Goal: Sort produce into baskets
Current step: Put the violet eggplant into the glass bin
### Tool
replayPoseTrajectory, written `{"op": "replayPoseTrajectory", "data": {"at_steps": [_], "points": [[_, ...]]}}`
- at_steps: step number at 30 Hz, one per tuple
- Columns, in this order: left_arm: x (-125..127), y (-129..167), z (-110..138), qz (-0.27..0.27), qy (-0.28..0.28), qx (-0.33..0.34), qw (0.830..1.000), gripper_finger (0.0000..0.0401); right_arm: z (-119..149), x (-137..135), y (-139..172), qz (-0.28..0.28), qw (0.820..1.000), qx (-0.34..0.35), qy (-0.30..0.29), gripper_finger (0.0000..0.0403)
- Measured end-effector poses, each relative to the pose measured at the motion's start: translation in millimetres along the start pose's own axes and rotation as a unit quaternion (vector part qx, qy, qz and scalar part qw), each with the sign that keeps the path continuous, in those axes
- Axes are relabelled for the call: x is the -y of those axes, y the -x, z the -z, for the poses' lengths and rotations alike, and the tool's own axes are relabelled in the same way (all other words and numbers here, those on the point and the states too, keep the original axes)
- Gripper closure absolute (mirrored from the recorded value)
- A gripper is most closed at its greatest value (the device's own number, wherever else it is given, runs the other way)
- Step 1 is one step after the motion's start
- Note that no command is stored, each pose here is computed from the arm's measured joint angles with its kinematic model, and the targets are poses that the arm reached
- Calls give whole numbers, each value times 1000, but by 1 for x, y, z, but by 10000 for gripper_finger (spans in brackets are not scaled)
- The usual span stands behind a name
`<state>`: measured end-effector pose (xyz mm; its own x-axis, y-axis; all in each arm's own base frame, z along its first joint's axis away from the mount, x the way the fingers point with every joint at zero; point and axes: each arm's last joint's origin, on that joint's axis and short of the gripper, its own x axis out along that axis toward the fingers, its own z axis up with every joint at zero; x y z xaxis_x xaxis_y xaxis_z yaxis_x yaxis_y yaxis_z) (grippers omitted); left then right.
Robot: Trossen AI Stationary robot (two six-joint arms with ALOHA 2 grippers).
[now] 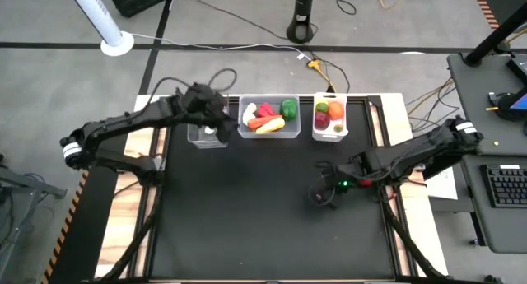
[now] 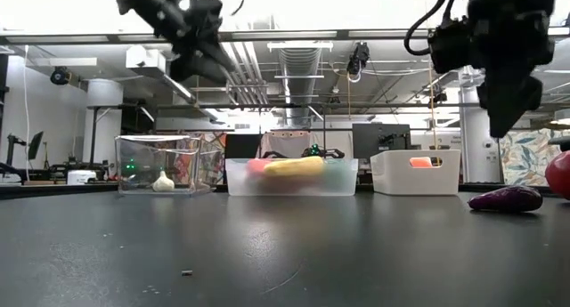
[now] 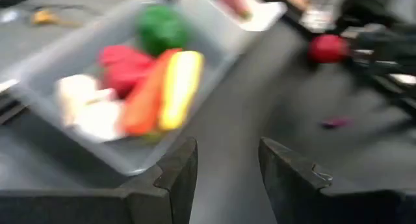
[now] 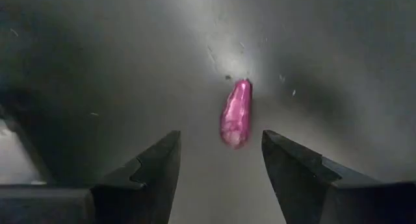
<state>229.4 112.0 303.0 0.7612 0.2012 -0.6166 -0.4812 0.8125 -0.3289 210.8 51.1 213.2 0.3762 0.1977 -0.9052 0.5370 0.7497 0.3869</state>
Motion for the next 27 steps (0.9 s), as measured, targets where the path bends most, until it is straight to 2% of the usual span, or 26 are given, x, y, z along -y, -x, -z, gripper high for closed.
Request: {"op": "replayPoseTrajectory", "data": {"at_steps": [3, 10, 15, 20, 27], "points": [[28, -3, 4, 46, -14, 10, 999, 256, 6, -5, -10, 28, 998, 3, 54, 197], [69, -3, 19, 54, -6, 20, 998, 266, 16, -13, -22, 75, 988, 20, 133, 197], [93, 0, 22, 106, -7, 46, 993, 271, 22, -18, -23, 83, 979, 34, 183, 197], [108, 1, 22, 139, -5, 73, 988, 272, 24, -18, -26, 96, 975, 56, 194, 197], [112, -3, 23, 114, 2, 92, 989, 272, 27, -12, -45, 91, 977, 60, 184, 197]]}}
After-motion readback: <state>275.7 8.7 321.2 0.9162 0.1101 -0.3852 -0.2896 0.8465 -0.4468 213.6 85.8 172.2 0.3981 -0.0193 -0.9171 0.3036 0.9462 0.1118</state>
